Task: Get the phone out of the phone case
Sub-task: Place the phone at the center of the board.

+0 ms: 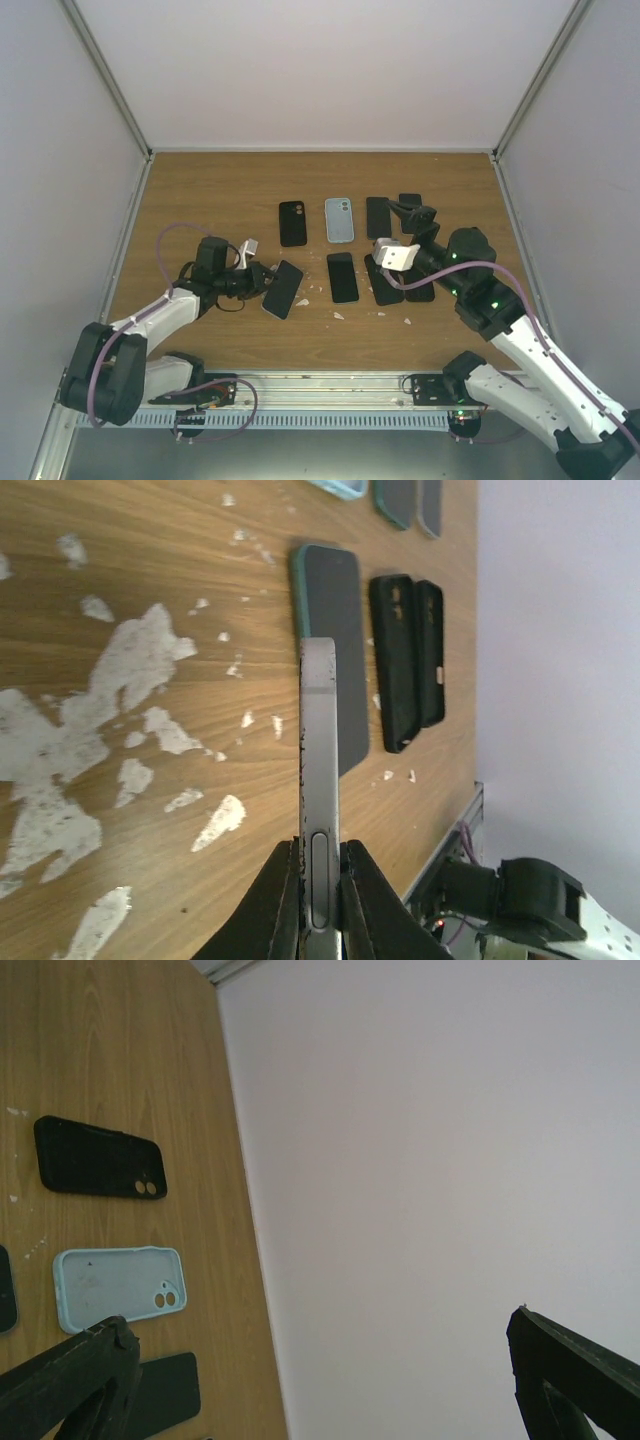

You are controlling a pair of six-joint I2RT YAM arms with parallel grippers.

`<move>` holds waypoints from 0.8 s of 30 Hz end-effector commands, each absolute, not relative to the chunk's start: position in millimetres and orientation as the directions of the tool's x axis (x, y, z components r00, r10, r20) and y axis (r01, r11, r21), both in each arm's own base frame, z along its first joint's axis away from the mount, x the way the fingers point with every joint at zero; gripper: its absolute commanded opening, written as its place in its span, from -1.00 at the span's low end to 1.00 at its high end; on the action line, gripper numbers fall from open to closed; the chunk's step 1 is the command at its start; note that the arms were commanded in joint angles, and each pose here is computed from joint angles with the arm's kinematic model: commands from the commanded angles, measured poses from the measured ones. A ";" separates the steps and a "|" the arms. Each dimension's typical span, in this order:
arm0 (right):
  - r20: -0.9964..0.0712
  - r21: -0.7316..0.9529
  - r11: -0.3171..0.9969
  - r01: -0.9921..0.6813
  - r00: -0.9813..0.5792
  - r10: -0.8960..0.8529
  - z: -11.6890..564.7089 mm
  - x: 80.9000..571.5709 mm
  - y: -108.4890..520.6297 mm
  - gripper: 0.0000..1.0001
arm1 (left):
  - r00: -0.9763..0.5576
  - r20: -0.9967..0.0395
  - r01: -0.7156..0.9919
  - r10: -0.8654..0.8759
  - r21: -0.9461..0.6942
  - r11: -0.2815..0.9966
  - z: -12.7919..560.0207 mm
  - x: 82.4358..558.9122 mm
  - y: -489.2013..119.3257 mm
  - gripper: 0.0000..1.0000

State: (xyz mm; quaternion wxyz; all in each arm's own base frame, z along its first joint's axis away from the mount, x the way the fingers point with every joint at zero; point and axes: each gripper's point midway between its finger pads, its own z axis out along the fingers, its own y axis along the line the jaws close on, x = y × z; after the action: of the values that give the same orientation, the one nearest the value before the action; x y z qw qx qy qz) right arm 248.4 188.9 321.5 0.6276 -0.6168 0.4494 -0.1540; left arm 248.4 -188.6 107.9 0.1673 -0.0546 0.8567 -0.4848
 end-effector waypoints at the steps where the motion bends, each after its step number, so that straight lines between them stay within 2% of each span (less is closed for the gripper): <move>1: -0.450 -0.886 0.296 -0.357 0.508 -0.735 343.2 254.2 184.6 0.99 | -0.907 -0.270 0.065 -0.322 -0.847 0.527 106.1 268.0 -185.0 -1.00; 5: -0.458 -0.880 0.296 -0.371 0.500 -0.735 337.6 257.0 186.3 0.99 | -0.908 -0.236 0.021 -0.346 -0.851 0.524 96.3 271.2 -185.6 -1.00; 24: -0.458 -0.873 0.270 -0.406 0.492 -0.740 325.3 260.9 191.3 0.99 | -0.867 -0.243 -0.068 -0.435 -0.807 0.586 69.6 313.7 -191.1 -0.98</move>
State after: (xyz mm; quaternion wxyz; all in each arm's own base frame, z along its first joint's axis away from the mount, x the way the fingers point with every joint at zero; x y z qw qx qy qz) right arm 260.4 192.5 315.6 0.6228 -0.5986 0.4860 -0.1328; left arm 284.9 -189.3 53.0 0.1584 -0.1493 0.8751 -0.4322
